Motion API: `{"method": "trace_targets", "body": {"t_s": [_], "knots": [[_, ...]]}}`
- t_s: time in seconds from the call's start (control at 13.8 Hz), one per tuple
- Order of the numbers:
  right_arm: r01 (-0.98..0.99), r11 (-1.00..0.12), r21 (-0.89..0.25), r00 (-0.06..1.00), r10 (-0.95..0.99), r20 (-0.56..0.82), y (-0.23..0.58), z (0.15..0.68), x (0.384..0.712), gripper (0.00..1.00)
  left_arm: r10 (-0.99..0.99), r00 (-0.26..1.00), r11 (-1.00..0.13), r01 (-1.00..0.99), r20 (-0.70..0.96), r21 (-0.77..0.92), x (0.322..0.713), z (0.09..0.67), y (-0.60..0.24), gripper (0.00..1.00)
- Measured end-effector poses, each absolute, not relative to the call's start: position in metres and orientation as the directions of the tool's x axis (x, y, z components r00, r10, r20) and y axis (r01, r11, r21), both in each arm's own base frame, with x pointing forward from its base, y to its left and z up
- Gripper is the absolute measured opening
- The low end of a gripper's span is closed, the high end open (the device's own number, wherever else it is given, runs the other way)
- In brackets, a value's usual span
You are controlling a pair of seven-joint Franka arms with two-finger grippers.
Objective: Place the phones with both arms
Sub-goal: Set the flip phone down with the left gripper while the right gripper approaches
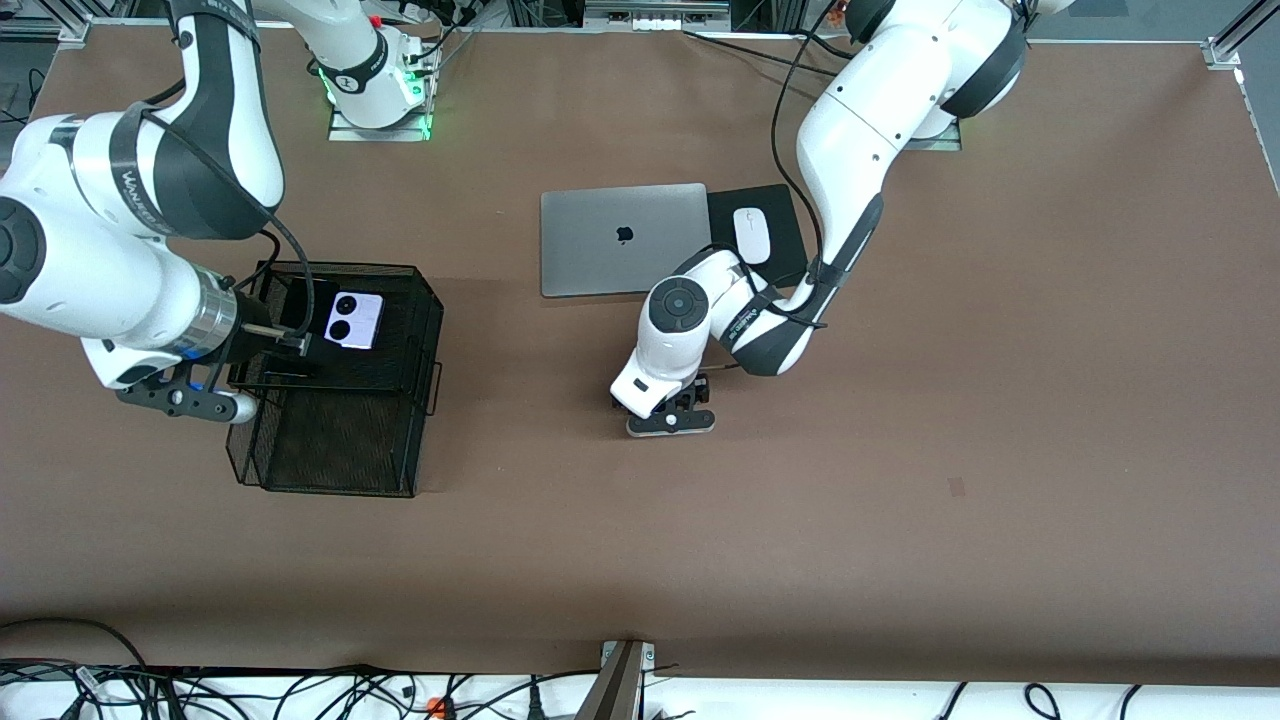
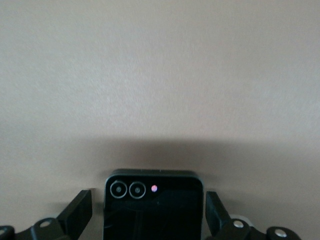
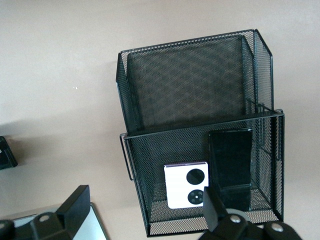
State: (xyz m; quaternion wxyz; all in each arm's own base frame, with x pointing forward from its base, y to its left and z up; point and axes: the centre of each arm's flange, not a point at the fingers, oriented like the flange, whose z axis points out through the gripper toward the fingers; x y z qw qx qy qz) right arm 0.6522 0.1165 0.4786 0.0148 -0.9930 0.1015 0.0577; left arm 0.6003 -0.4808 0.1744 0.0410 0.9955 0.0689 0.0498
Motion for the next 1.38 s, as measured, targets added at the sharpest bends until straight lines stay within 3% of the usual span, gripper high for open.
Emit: {"method": "trace_targets", "body": {"t_s": [0.29, 0.65, 1.09, 1.38], "knots": [[-0.202, -0.979, -0.034, 0.973, -0.196, -0.125, 0.124, 0.481, 0.657, 0.99, 0.185, 0.977, -0.980, 0.176, 0.107, 0.089, 0.623, 0.193, -0.464, 1.00], [-0.235, -0.970, -0.067, 0.965, -0.225, -0.136, 0.168, 0.487, 0.669, 0.99, 0.149, 0.988, -0.988, 0.150, -0.027, 0.045, 0.670, 0.245, -0.378, 1.00], [-0.175, -0.974, -0.147, 0.983, -0.164, -0.084, 0.310, 0.432, 0.671, 0.99, 0.013, 0.977, -0.999, 0.005, -0.214, -0.039, 0.703, 0.289, -0.227, 1.00], [-0.121, -0.976, -0.181, 0.992, -0.126, 0.016, 0.414, 0.378, 0.646, 1.00, -0.120, 0.944, -0.992, -0.122, -0.307, 0.013, 0.715, 0.327, -0.080, 1.00]]}}
